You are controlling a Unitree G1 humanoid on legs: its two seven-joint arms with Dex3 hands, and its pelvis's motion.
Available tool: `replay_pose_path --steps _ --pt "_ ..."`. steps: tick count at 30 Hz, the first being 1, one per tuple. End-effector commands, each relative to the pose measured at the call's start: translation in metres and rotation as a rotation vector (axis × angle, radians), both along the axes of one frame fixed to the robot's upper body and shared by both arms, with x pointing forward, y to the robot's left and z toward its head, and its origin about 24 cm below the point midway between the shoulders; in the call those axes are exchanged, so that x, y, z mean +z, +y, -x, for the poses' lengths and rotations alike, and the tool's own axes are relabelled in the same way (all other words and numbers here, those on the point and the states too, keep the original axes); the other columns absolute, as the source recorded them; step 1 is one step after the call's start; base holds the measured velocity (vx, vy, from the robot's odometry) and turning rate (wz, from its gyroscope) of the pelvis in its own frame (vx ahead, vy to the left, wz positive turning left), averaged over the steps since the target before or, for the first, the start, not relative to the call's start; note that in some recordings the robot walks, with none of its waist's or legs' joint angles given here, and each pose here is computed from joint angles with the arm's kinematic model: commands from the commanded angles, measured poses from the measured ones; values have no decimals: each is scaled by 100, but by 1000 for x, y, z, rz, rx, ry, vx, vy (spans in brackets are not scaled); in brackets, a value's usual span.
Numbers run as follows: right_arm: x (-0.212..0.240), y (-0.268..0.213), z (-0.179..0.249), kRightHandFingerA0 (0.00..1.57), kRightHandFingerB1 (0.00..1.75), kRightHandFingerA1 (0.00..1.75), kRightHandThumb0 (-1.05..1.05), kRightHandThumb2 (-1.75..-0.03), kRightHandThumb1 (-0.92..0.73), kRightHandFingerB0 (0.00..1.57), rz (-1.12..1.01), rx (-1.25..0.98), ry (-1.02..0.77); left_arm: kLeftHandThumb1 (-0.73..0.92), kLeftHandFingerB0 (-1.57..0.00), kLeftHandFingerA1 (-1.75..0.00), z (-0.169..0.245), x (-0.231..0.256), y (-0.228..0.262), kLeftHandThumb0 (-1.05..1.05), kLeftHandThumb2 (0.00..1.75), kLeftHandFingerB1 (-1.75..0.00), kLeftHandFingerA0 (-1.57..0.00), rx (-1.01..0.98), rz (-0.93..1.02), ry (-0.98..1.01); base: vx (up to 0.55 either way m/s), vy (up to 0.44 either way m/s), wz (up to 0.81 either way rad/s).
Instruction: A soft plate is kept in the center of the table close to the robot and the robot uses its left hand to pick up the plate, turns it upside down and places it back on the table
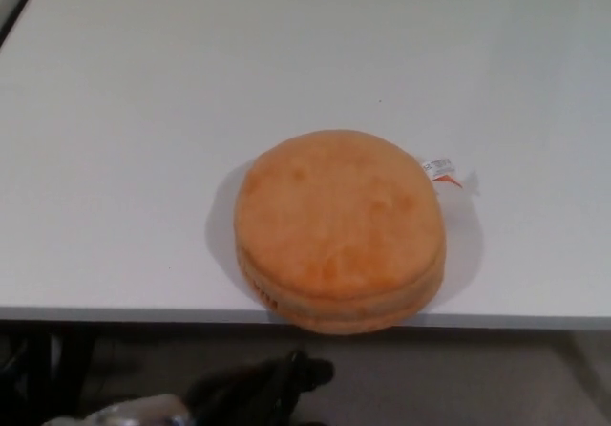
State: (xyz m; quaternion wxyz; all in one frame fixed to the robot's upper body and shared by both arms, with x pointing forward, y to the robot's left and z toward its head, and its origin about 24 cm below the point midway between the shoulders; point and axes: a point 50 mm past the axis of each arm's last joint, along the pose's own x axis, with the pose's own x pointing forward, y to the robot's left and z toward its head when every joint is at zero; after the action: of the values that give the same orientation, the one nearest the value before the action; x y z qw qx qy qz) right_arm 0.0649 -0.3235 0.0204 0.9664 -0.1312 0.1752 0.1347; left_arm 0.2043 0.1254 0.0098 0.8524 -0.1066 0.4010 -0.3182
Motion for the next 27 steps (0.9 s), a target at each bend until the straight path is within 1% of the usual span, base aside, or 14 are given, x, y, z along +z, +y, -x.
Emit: replay_pose_path --steps 1,2,3,5,6,7,8,9,13,14,15,16,17,27 --pt "1 -3 2 28 31 57 -79 -67 -88 9 -1 -10 6 84 0 0 12 5 18 -105 75 0 0 4 13 -84 0 0 0" --pt "1 -3 2 27 31 57 -78 -68 -88 9 -1 -10 6 84 0 -1 15 6 22 -105 73 -1 0 8 11 -101 0 0 0" --pt "1 -3 2 28 32 58 -78 -67 -88 10 -4 -12 10 67 0 -15 20 7 27 -105 118 0 0 18 3 -138 0 0 0" --pt "2 -2 3 28 33 59 -77 -67 -88 10 -13 -15 17 68 0 -16 26 9 35 -105 118 0 0 27 -11 -204 0 0 0" --pt "3 -2 3 27 42 63 -80 -106 -72 4 -15 -14 15 70 -2 -17 29 10 38 -105 120 0 -2 27 -18 -229 0 0 0" --pt "5 0 3 27 42 63 -80 -106 -72 4 -16 -11 12 70 -2 -17 32 11 41 -105 120 0 -2 26 -27 -254 0 0 0" --pt "4 -1 3 28 34 61 -77 -67 -88 9 -18 -11 13 66 -3 -21 35 12 44 -97 118 -7 -4 34 -33 -276 0 0 0" --pt "3 -2 2 28 39 63 -79 -106 -71 5 -6 -9 4 71 -8 -36 39 12 49 -101 120 -6 -10 44 -62 -337 0 0 0" --pt "3 -4 0 28 40 62 -78 -105 -71 5 -7 -12 8 68 0 -50 50 10 59 -93 116 -21 -13 87 -103 -501 0 0 0" --pt "3 -4 0 27 39 62 -78 -106 -71 5 -7 -12 13 70 -6 -45 54 8 62 -100 111 -26 -8 102 -102 -508 0 0 0" --pt "2 -4 1 26 39 61 -77 -107 -72 5 0 -9 14 31 0 -50 61 1 67 -40 101 -50 0 134 -103 -499 0 0 0" --pt "2 -5 1 26 39 61 -77 -107 -72 5 8 -6 13 31 0 -50 69 -6 71 -40 101 -50 0 166 -107 -487 0 0 0" --pt "2 -5 0 26 40 61 -79 -107 -73 6 20 -3 1 88 -13 -37 79 -15 77 -101 67 -26 -17 206 -125 -498 0 0 0" --pt "-5 -7 5 25 37 59 -83 -110 -75 3 28 -26 -22 90 -19 -41 126 -32 97 -94 68 -29 -21 524 -172 -596 0 0 0"
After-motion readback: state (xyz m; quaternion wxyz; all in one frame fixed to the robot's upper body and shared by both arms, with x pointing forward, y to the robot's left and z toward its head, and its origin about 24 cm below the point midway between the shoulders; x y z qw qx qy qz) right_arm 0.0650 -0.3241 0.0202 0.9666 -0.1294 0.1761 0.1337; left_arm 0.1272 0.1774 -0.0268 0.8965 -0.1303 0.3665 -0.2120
